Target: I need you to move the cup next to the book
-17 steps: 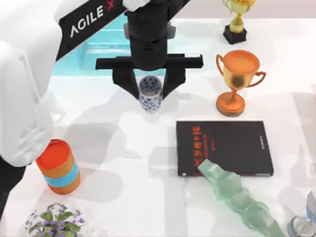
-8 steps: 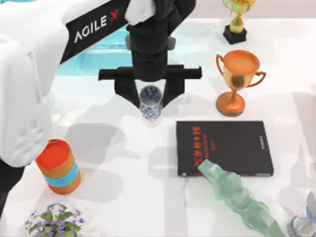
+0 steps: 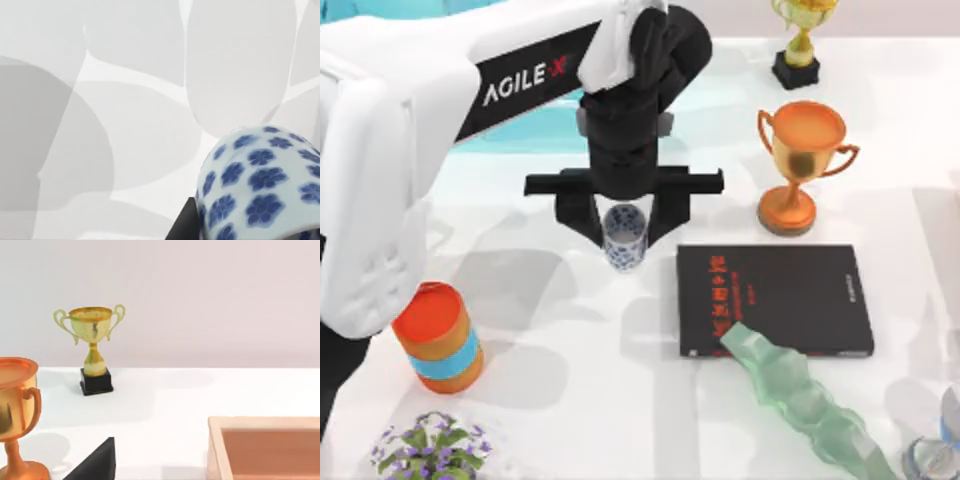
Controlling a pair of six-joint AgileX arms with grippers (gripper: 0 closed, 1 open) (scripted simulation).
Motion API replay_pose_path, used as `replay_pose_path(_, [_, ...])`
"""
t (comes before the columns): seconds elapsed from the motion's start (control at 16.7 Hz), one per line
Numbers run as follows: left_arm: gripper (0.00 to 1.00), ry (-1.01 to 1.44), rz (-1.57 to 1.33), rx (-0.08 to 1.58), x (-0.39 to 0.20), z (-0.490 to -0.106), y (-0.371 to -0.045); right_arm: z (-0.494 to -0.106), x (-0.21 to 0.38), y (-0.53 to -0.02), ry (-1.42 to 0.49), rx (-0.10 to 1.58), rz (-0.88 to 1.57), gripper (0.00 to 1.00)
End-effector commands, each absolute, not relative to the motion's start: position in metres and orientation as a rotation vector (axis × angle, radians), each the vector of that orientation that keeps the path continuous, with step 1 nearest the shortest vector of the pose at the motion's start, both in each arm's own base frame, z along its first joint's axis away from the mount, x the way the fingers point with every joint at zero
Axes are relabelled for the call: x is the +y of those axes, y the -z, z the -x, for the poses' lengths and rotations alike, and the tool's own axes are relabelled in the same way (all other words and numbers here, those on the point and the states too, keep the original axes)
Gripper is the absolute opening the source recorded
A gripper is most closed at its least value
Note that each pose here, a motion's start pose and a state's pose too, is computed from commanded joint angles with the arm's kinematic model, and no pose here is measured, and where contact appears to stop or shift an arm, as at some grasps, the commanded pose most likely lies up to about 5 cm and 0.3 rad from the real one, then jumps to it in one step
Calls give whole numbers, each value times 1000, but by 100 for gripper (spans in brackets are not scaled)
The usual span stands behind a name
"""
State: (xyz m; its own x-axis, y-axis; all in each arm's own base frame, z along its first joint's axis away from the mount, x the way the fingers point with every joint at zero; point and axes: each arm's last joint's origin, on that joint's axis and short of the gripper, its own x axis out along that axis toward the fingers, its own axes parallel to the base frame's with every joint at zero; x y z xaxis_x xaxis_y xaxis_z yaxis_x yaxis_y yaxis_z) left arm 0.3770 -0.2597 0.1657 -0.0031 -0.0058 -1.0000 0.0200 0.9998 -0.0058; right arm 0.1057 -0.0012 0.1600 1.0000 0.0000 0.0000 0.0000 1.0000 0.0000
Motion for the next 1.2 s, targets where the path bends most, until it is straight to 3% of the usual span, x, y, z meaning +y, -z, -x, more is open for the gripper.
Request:
replay_pose_path(0.06, [0, 20, -11, 1574, -260, -377, -166, -106, -1, -160, 0, 0, 0, 100])
replay_pose_path(0.84, [98, 20, -11, 1574, -260, -377, -166, -106, -1, -160, 0, 0, 0, 100])
replay_pose_path(1.2, [100, 20, -11, 1574, -260, -377, -166, -106, -1, -160, 0, 0, 0, 100])
